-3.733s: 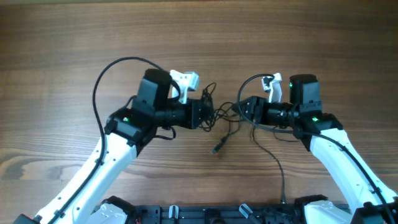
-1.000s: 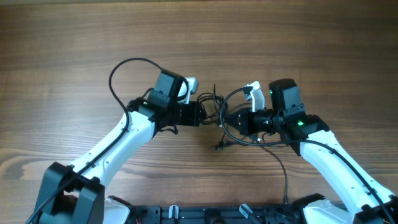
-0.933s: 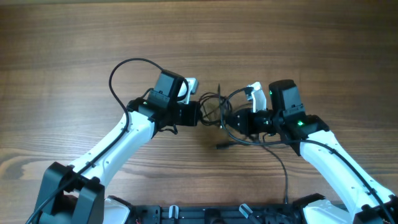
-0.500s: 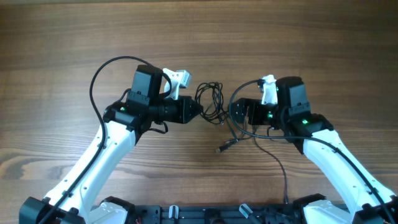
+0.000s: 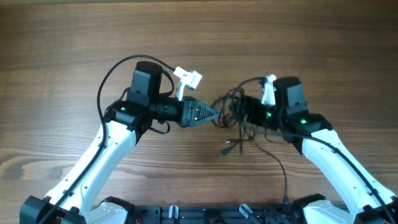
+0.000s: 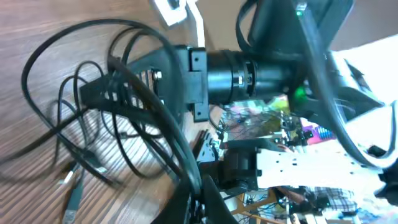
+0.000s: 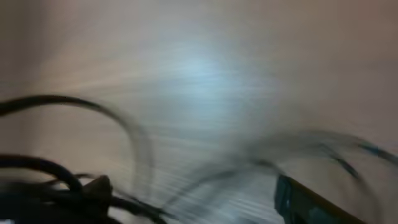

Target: Untangle cables

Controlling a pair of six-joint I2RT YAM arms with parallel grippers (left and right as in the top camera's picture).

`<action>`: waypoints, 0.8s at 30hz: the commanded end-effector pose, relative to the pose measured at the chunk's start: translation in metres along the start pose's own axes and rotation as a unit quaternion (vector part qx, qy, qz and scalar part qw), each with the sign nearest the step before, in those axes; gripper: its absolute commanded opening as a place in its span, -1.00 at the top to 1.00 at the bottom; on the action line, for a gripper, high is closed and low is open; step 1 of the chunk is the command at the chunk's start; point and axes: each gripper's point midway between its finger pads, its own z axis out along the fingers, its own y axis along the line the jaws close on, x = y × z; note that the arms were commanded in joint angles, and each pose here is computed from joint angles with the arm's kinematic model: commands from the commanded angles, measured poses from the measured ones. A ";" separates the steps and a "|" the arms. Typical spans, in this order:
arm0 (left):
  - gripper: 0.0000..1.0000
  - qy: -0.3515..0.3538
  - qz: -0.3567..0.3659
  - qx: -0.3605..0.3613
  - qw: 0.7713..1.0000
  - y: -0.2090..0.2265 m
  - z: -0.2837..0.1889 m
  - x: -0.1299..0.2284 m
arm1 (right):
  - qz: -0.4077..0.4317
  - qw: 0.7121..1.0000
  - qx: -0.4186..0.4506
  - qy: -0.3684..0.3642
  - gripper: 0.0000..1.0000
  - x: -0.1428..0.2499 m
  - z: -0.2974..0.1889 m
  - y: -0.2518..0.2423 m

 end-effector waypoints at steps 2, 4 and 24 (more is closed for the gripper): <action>0.92 -0.022 -0.039 -0.121 0.992 0.044 -0.014 0.002 | 0.141 0.944 0.272 -0.122 -0.83 -0.016 -0.030 -0.107; 0.92 -0.019 -0.058 -0.210 0.976 0.075 -0.025 0.012 | 0.141 0.941 0.282 -0.119 -0.84 -0.013 -0.031 -0.111; -0.75 -0.050 -0.097 -0.319 0.941 0.110 -0.043 0.010 | -0.103 0.991 0.060 0.060 -0.90 0.028 -0.001 -0.035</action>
